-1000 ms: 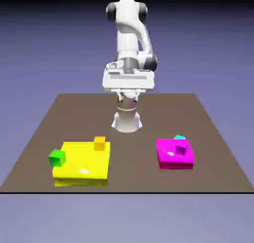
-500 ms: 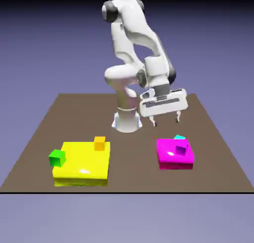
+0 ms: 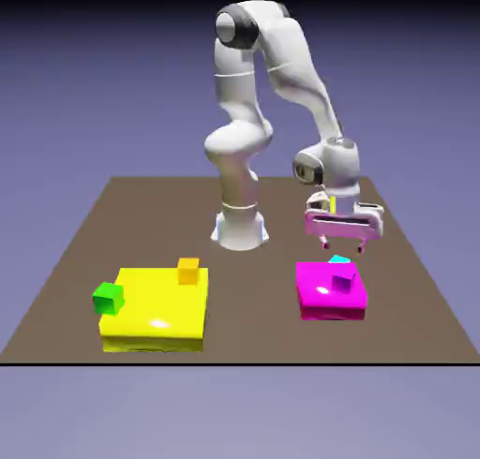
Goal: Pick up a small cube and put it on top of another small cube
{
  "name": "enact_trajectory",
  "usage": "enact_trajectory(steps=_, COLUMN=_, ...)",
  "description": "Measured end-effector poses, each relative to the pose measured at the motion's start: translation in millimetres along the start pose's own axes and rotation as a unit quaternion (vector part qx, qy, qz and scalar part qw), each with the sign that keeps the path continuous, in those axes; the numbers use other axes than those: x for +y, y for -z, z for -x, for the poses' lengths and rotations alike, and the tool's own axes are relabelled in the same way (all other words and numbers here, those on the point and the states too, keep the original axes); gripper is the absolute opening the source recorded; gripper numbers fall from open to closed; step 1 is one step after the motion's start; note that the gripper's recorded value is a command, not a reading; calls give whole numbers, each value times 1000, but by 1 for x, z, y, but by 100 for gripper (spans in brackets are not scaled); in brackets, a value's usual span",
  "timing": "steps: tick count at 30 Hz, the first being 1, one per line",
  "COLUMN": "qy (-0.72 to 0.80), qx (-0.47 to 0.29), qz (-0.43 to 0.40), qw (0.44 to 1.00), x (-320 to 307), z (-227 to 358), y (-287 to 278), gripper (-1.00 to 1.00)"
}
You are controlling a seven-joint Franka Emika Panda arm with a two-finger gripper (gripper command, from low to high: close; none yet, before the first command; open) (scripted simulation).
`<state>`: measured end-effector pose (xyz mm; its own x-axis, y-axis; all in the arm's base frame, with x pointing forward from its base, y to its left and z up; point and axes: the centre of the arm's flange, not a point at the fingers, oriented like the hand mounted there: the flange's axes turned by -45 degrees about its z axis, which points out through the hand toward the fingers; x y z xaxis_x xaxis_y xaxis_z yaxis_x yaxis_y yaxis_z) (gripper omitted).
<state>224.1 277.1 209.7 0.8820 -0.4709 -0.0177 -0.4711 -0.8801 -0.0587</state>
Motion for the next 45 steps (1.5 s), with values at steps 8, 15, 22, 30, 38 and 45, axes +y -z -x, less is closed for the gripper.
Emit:
enact_trajectory(steps=8, qy=-27, qx=-2, qz=28, qw=999, x=6, z=18, y=-50, gripper=0)
enact_trajectory(steps=15, qy=-28, qx=-3, qz=29, qw=999, x=11, z=19, y=-86, gripper=-100)
enact_trajectory(steps=22, qy=-29, qx=-2, qz=28, qw=999, x=6, z=18, y=-26, gripper=-100)
enact_trajectory(steps=30, qy=48, qx=-25, qz=45, qw=998, x=-26, z=19, y=-17, gripper=-100)
enact_trajectory(steps=38, qy=132, qx=-84, qz=50, qw=986, x=-84, z=-10, y=-13, gripper=-100)
enact_trajectory(steps=45, qy=136, qx=-146, qz=11, qw=980, x=-124, z=-122, y=7, gripper=-100)
